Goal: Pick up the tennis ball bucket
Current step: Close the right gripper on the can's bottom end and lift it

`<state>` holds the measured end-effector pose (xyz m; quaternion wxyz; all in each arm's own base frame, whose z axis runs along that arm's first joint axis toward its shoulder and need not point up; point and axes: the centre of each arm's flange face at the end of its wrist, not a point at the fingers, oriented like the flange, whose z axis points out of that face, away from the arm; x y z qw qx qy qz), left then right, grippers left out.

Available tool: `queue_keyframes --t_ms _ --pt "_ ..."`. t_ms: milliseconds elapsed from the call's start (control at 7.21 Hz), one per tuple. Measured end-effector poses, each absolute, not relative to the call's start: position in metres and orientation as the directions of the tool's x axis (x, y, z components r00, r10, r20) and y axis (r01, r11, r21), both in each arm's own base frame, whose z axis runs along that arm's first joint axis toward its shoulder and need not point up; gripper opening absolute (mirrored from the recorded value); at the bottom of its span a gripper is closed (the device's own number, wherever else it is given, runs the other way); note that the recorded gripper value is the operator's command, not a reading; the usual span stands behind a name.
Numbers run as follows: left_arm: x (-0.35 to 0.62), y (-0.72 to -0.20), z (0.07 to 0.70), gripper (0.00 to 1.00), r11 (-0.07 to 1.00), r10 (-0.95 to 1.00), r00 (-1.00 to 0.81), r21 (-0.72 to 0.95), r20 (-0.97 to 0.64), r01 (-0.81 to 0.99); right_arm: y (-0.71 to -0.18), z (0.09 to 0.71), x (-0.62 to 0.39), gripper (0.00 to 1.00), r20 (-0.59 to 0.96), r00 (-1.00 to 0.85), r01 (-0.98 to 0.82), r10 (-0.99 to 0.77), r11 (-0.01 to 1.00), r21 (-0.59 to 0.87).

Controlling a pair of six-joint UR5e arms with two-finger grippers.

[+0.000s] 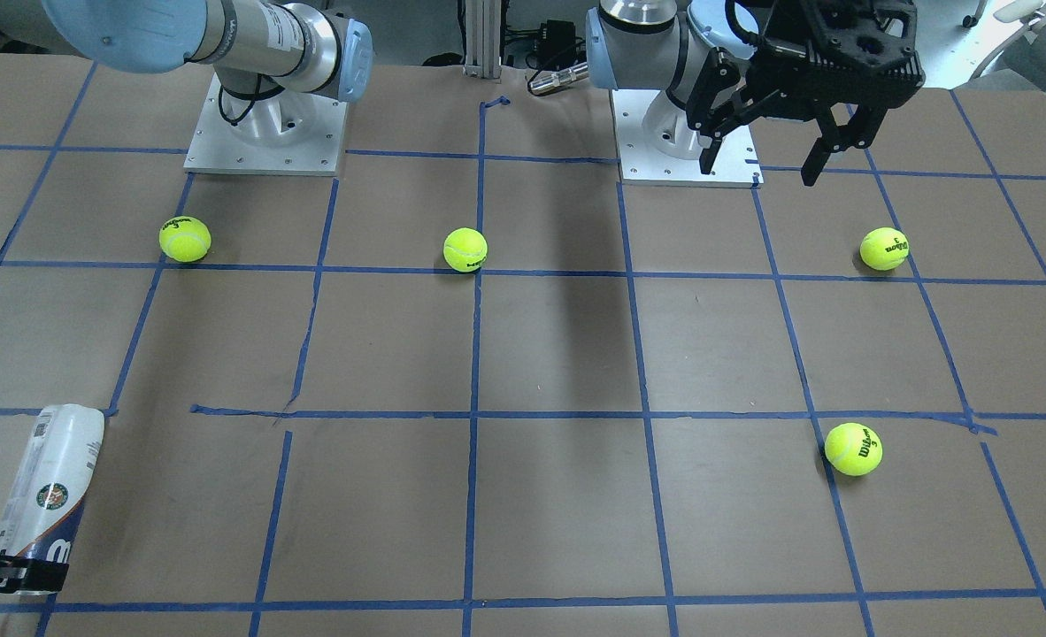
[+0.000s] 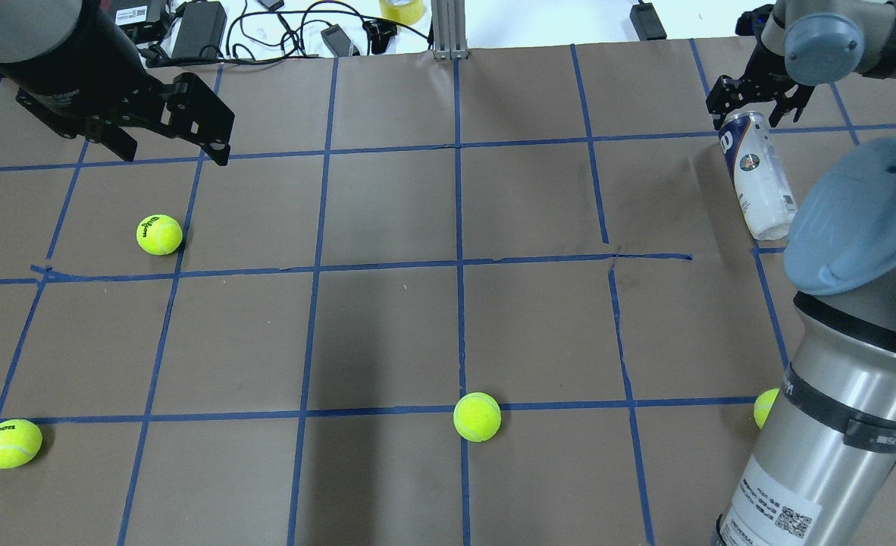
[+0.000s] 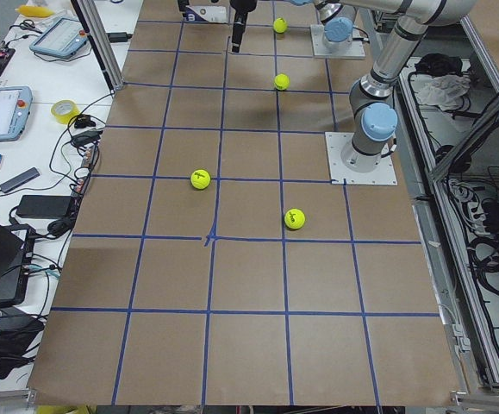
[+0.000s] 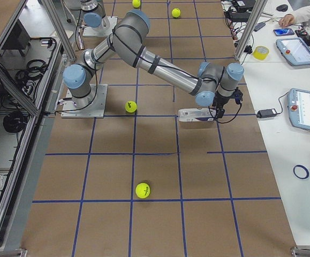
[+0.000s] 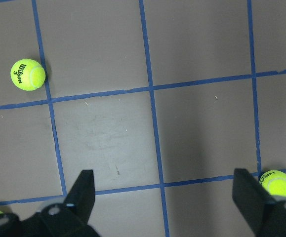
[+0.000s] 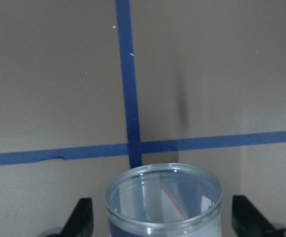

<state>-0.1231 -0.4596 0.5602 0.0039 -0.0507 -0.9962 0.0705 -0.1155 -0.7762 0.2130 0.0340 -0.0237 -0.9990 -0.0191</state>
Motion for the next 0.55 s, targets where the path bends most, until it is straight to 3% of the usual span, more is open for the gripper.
queue_keyframes --t_ms 416,555 --pt "-0.1232 -0.4595 0.5602 1.00 0.985 0.102 -0.995 -0.141 0.001 0.100 -0.7722 0.1962 -0.1157 1.00 0.067 -0.997 0.033 0.029 0.998 0.051" --pt "-0.1231 -0.4595 0.5602 1.00 0.985 0.102 -0.995 -0.141 0.001 0.100 -0.7725 0.1964 -0.1156 0.96 0.069 -0.997 0.029 0.026 0.999 0.039"
